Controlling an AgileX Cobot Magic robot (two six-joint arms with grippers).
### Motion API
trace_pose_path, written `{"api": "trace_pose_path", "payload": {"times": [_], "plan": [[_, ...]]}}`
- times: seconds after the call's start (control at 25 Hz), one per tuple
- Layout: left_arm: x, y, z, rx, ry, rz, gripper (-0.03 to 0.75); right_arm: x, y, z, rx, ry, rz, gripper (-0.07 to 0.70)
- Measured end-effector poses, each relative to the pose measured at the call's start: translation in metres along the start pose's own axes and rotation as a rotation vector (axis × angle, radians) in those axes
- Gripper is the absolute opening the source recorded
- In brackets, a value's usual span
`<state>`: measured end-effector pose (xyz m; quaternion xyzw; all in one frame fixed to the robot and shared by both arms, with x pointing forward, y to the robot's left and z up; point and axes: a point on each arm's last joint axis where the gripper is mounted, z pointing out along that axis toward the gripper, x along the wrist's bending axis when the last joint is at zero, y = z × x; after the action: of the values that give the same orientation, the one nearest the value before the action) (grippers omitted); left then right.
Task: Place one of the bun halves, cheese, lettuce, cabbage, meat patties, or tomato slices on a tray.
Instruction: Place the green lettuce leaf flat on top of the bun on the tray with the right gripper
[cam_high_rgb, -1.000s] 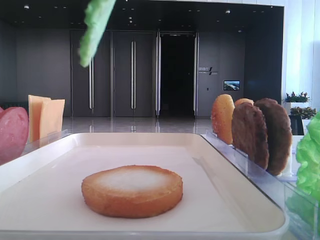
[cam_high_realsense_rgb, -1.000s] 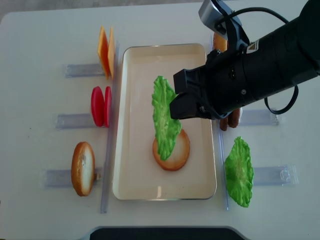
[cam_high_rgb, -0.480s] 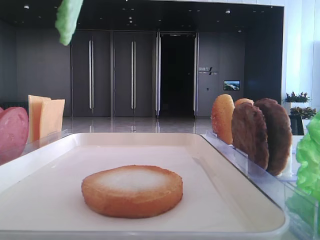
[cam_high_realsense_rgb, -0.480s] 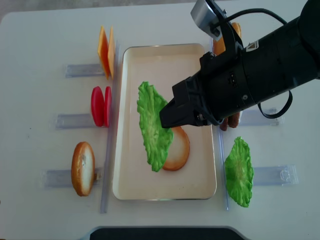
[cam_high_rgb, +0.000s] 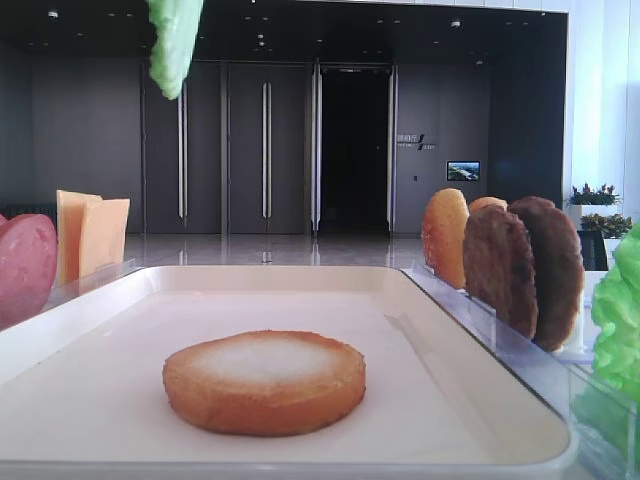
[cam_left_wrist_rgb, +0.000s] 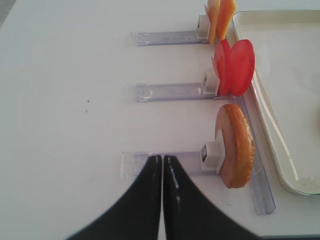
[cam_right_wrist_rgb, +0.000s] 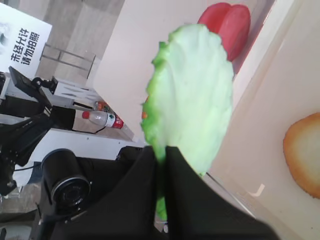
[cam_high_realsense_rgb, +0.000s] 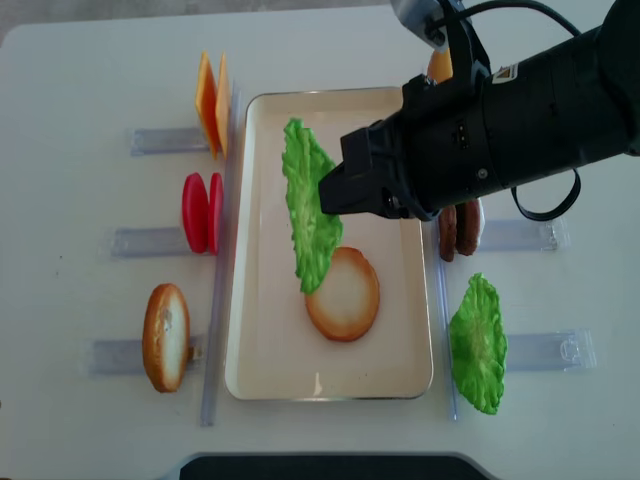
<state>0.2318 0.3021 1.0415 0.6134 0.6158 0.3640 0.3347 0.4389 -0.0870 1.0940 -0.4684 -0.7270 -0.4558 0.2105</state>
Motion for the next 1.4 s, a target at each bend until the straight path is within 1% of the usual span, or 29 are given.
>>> {"api": "trace_pose_path", "payload": {"times": [0.12,0.28,0.48,0.8,0.96,1.24,1.36,1.4], "plan": [[0.0,0.0,0.0,0.0,0.0,0.0,0.0,-0.004,0.002,0.007,-0.007,-0.007,0.017,0.013],[0.0,0.0,0.0,0.0,0.0,0.0,0.0,-0.011,0.003,0.02,0.009,-0.005,0.026,0.013],[0.0,0.0,0.0,0.0,0.0,0.0,0.0,-0.025,0.004,0.038,0.029,-0.009,0.044,0.013],[0.0,0.0,0.0,-0.001,0.0,0.0,0.0,-0.047,-0.003,0.062,0.131,-0.019,0.047,0.013],[0.0,0.0,0.0,-0.001,0.0,0.0,0.0,-0.054,-0.004,0.069,0.152,-0.024,0.035,0.013],[0.0,0.0,0.0,-0.001,0.0,0.0,0.0,-0.063,-0.008,0.077,0.193,-0.029,0.033,0.013],[0.0,0.0,0.0,-0.001,0.0,0.0,0.0,-0.07,-0.008,0.079,0.208,-0.03,0.044,0.013],[0.0,0.0,0.0,-0.001,0.0,0.0,0.19,-0.072,-0.007,0.078,0.211,-0.029,0.049,0.013]]}}
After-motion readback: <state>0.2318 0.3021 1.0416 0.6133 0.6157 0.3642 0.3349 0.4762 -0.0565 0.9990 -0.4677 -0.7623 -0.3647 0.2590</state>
